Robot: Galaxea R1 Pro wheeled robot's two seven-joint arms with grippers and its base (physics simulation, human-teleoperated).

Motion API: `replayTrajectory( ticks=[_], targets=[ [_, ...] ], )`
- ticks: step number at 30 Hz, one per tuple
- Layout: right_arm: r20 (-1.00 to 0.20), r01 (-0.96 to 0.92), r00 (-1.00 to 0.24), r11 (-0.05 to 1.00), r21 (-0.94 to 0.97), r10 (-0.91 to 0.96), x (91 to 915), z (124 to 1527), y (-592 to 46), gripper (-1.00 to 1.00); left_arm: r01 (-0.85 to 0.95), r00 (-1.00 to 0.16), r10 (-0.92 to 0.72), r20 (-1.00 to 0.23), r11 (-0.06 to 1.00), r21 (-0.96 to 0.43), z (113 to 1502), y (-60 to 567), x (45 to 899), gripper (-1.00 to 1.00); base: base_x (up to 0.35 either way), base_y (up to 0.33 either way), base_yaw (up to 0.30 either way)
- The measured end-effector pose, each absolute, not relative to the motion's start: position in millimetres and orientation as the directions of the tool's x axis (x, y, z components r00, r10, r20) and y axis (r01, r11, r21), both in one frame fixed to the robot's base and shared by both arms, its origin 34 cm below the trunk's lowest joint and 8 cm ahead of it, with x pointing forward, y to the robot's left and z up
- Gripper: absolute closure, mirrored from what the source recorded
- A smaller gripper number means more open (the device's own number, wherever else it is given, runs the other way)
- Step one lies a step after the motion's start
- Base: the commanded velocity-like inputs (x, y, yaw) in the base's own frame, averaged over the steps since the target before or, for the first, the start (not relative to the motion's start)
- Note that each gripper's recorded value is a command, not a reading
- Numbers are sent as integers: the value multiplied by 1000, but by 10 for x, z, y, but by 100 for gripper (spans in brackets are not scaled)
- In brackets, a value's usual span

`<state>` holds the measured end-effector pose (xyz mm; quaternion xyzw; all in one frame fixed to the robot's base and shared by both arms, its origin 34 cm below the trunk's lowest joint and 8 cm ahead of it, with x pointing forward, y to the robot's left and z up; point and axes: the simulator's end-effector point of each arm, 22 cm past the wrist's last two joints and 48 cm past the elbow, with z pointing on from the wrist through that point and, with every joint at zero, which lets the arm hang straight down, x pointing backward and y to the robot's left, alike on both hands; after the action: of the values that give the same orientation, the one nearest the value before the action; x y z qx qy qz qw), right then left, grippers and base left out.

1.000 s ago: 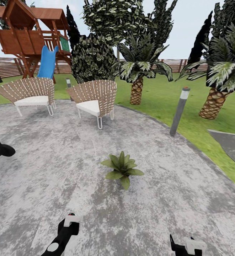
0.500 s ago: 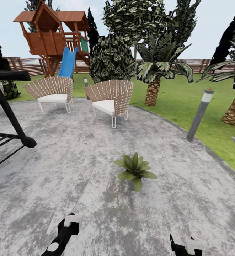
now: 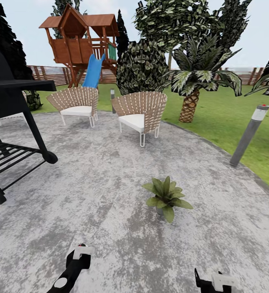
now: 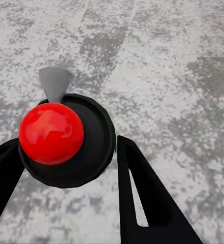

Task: Pick up the pesticide atomizer in the garden and spray insectifuge to fully cover both potted plants in the garden.

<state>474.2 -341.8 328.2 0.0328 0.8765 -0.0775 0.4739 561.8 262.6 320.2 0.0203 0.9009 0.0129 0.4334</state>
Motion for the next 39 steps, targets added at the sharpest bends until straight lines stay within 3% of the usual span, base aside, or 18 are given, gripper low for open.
replayTrajectory(
  ticks=[16, 27, 39],
  targets=[
    [-841, 132, -541, 986, -103, -16, 4763, 3314, -3418, -100, 25, -617, 48, -786, 999, 41, 3242, 2626, 5640, 100, 0, 282, -163],
    [-842, 133, -539, 986, -103, -15, 4772, 3324, -3421, -100, 25, -616, 48, -786, 999, 41, 3247, 2626, 5642, 100, 0, 289, -30],
    [-846, 135, -533, 986, -102, -14, 4785, 3350, -3422, -100, 25, -609, 48, -792, 999, 41, 3286, 2625, 5665, 100, 123, 168, -251]
  ],
)
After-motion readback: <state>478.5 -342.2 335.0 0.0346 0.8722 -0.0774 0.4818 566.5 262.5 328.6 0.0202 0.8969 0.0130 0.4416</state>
